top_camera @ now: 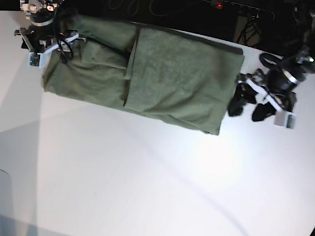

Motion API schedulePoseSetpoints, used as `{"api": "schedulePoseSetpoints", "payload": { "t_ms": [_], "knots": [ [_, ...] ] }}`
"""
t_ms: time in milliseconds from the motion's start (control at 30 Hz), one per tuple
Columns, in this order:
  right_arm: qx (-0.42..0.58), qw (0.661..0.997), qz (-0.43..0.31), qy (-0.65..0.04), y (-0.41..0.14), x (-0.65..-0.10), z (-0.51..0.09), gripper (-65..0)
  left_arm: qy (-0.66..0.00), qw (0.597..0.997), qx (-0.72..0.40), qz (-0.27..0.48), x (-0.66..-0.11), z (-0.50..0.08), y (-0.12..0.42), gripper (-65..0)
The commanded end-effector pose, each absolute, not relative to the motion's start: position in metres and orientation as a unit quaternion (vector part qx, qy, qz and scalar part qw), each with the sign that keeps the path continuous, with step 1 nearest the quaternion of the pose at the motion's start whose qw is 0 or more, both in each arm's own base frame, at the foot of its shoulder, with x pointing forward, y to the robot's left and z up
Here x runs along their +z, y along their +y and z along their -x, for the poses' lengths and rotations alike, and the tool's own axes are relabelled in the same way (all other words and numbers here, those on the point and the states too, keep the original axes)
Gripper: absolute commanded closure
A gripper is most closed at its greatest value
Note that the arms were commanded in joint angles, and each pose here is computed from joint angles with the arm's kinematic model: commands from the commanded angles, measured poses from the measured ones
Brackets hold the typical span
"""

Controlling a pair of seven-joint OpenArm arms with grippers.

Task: Layout the t-shirt on the table in an organized manner, then fold the t-shirt properly
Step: 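Press and smooth the folded t-shirt with both grippers, then release, then grasp the folded bundle with the right gripper and fold it over again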

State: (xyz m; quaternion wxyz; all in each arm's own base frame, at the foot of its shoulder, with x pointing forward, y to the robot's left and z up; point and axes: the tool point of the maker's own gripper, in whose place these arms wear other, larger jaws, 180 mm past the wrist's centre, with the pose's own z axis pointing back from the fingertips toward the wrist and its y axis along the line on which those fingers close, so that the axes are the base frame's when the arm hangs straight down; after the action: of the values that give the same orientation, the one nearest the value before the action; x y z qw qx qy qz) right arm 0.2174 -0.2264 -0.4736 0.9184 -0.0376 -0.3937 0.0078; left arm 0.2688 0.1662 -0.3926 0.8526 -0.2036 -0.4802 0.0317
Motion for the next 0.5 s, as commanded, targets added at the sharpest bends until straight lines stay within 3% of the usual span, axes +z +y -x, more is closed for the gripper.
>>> {"api": "schedulePoseSetpoints", "payload": {
  "t_ms": [0,133,267,400,467],
  "knots": [
    [0.017,0.927,0.034,-0.372,-0.224,-0.482,-0.211,-38.4,-0.502,0.841,0.044,0.195,-0.381,-0.274,0.182,-42.9],
    [0.017,0.935,0.007,-0.355,-0.21,-0.498,-0.205,-33.9,-0.497,0.847,0.086,0.165,-0.394,-0.27,0.218,-42.9],
    [0.041,0.936,-0.03,-0.349,-0.19,-0.503,-0.204,-19.4,-0.477,0.858,0.104,0.159,-0.412,-0.262,0.226,-42.9],
    [0.041,0.936,-0.032,-0.349,-0.188,-0.503,-0.205,0.0,-0.459,0.866,0.115,0.161,-0.427,-0.254,0.226,-42.9],
    [0.042,0.935,-0.03,-0.351,-0.189,-0.501,-0.206,0.0,-0.453,0.869,0.12,0.162,-0.432,-0.251,0.225,-42.9]
  ]
}}
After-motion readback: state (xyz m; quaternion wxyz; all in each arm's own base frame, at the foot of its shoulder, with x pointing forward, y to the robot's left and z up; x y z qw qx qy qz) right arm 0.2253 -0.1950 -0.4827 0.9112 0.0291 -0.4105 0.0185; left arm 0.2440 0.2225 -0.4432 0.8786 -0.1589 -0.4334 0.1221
